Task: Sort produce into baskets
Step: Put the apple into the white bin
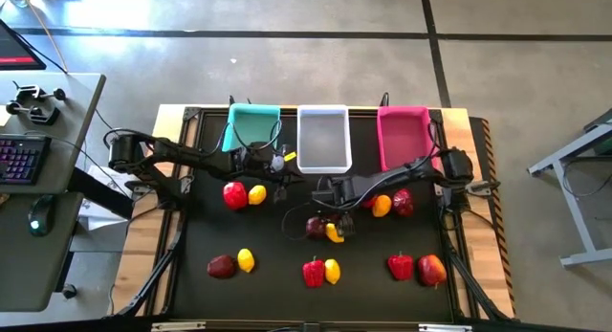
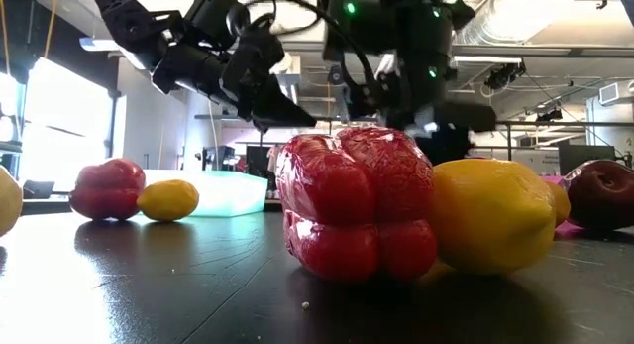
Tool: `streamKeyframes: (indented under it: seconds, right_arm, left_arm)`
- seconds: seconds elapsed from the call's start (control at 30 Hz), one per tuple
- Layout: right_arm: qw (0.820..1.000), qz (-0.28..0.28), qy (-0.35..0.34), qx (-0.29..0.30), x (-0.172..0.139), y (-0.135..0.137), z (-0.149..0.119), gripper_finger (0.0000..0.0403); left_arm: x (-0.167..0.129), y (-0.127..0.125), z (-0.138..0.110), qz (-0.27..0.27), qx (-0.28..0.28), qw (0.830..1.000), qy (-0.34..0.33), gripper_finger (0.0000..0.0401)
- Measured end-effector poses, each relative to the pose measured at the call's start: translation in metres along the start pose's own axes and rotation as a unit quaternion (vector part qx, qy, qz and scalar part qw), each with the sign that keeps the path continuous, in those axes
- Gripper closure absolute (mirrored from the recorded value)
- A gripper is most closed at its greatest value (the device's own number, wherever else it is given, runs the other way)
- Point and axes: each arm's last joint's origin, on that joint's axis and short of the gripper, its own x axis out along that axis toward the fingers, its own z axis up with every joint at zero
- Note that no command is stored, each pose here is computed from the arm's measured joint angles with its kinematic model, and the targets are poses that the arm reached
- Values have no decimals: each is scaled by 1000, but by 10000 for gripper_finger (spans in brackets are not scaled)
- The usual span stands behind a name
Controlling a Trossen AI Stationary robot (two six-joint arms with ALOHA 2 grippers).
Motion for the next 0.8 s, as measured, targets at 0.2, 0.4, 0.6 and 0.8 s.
streamKeyframes:
  seconds: [0.2,0.4,0.6,0.8]
  right_arm:
    - [999,-18,-43,-25,-33,-11,21,119]
    - [996,-80,-40,-24,-81,-53,15,119]
    - [989,-118,-91,25,-111,-128,-5,119]
    - [982,-107,-137,72,-92,-216,-30,119]
  left_arm:
    - [-19,-2,16,4,18,1000,-15,401]
    - [-38,-2,17,13,20,999,-44,401]
    - [-57,4,0,33,-9,995,-90,401]
    - [-64,14,-7,46,-12,994,-102,401]
